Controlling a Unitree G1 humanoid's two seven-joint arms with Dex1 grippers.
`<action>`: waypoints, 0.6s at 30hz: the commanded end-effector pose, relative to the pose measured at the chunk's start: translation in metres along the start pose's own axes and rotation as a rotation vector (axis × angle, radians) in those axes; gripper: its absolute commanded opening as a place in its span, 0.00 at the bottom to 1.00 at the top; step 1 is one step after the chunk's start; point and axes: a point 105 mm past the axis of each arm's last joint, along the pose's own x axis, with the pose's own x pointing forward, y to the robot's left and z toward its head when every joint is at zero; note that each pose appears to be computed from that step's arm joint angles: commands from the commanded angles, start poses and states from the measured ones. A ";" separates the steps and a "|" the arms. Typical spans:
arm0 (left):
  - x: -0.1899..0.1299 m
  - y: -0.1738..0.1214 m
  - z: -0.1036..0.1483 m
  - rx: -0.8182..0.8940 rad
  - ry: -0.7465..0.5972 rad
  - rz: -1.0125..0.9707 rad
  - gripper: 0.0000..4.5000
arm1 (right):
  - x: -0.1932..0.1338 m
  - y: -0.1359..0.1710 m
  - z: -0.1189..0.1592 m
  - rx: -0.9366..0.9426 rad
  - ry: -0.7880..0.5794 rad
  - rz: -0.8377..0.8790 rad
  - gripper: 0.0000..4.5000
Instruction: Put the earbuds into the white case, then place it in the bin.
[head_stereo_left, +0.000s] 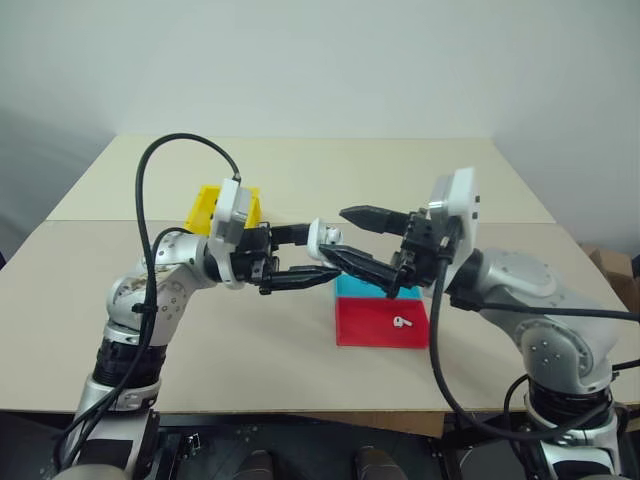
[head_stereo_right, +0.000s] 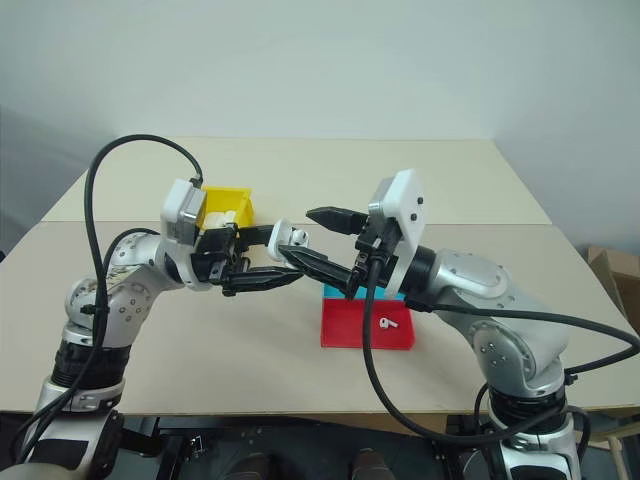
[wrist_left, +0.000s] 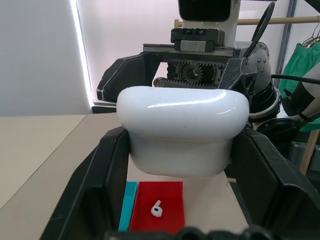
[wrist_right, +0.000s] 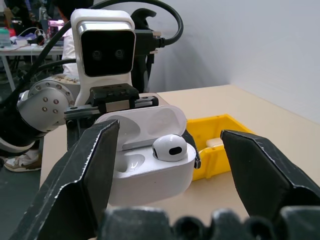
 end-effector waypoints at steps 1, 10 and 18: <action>0.003 0.006 0.002 0.041 0.006 0.007 0.61 | -0.012 -0.008 0.029 -0.060 -0.051 0.014 0.77; 0.004 0.008 0.002 0.049 -0.008 0.003 0.61 | -0.018 -0.019 0.031 -0.115 0.021 0.050 0.07; -0.013 0.008 0.009 0.073 0.006 0.045 0.61 | -0.028 -0.064 -0.002 -0.211 0.235 -0.009 0.05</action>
